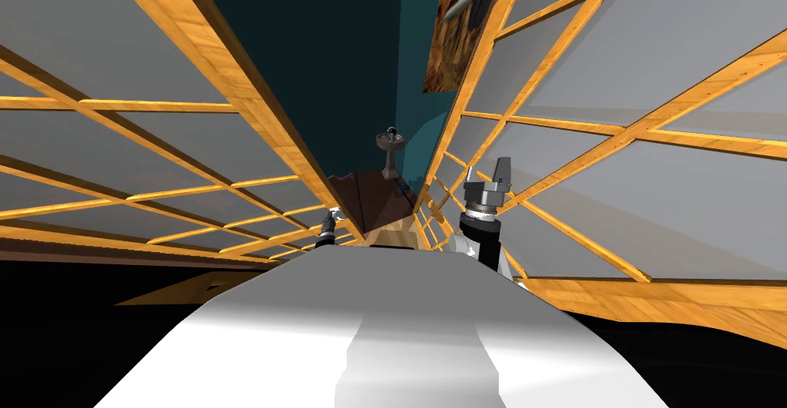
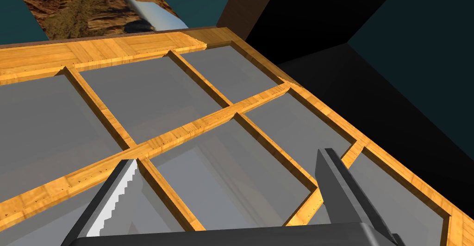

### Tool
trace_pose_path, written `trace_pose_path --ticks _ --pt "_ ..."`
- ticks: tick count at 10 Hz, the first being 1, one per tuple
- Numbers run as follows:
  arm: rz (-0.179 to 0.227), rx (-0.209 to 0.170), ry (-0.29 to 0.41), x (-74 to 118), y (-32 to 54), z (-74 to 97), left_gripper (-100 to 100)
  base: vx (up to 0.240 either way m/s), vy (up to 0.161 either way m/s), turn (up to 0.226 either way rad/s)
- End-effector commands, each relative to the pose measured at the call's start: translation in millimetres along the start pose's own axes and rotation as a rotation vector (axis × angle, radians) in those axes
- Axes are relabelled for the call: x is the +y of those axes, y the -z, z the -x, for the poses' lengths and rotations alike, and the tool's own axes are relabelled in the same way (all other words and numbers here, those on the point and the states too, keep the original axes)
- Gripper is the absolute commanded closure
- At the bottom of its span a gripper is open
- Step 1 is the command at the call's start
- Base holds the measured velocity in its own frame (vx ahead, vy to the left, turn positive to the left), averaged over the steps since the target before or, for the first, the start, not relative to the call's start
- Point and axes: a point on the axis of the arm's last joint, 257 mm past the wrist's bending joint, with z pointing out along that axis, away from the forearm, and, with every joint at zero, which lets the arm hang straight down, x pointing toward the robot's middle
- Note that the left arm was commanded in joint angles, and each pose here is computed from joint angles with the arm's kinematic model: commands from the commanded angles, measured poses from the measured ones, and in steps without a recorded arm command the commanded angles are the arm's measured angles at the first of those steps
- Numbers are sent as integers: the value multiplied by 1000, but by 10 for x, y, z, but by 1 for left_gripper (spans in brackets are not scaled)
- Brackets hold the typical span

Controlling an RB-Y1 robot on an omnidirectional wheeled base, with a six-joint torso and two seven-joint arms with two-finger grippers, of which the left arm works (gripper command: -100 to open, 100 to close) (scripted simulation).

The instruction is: Pull the door open

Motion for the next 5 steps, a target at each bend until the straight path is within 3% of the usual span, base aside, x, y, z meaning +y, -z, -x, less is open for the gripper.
trace_pose_path --ticks 1,5 --pt "-4 5 68 -12 -4 -82 100 -37 6 -48" --pt "-2 -5 173 -9 -15 -59 100 -47 7 -48"
